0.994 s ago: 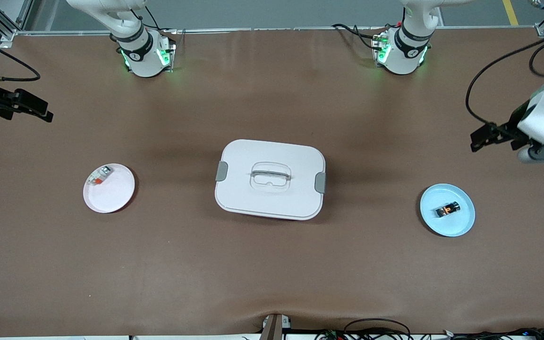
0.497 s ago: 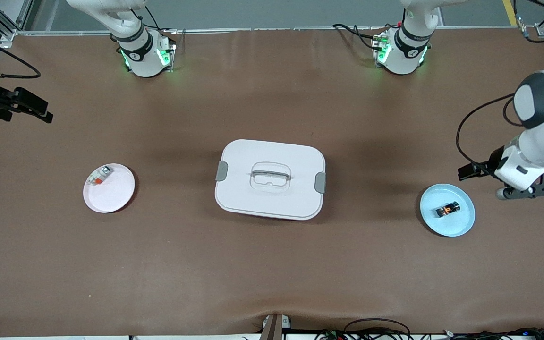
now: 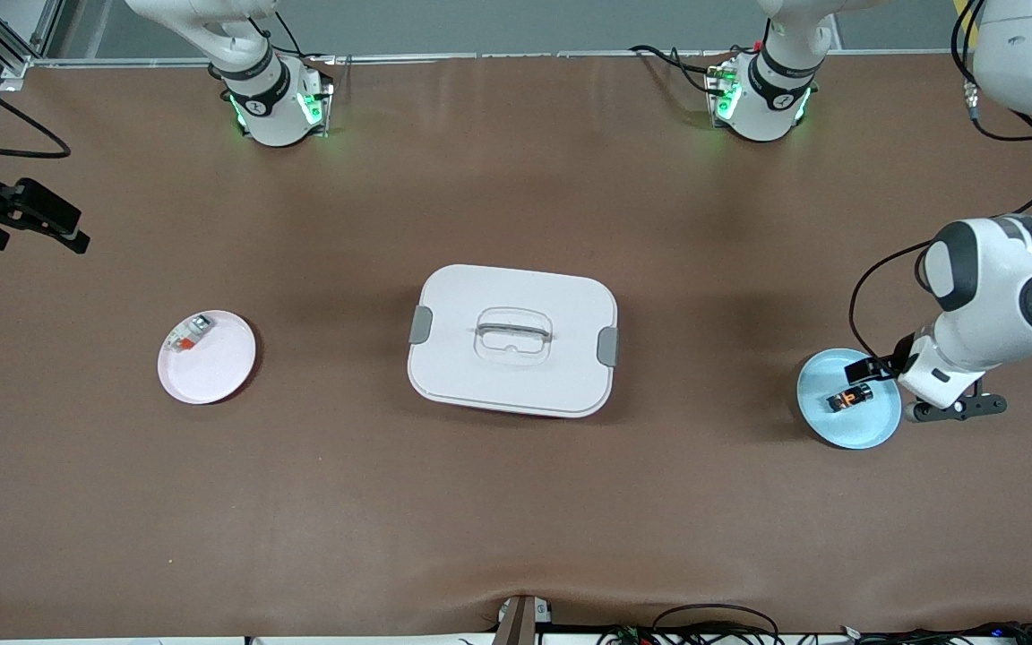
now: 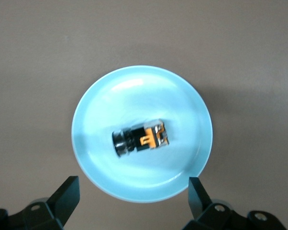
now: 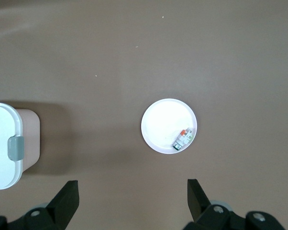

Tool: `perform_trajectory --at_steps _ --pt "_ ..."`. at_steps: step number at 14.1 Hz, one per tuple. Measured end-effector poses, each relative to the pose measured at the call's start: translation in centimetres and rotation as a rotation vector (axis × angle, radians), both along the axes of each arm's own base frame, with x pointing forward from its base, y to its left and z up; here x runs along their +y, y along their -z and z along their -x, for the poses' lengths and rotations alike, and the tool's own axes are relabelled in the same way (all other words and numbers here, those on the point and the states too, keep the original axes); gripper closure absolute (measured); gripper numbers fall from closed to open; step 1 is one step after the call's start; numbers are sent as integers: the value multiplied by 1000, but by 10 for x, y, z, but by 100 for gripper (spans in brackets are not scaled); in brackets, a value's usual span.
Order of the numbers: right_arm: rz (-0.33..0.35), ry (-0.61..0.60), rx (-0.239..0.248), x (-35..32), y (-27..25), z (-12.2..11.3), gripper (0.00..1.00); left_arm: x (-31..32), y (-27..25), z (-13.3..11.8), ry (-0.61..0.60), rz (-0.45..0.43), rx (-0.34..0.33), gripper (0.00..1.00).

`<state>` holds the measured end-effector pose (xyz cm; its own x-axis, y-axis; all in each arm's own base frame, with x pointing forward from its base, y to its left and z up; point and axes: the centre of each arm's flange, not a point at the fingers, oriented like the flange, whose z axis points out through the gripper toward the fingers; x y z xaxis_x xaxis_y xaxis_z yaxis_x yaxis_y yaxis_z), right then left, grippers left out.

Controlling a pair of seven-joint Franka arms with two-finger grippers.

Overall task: Transfer orange switch to right arm and place
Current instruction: 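Lower the left gripper onto the orange switch on the blue plate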

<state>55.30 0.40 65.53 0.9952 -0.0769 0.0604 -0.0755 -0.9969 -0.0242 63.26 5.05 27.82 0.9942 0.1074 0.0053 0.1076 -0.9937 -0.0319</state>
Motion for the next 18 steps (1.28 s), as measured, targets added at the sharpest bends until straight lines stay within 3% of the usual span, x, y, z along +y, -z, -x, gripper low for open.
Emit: perform_trajectory --at_steps 18 --pt "20 -43 -9 6 -4 0 0 -1 80 -5 -85 -34 -33 0"
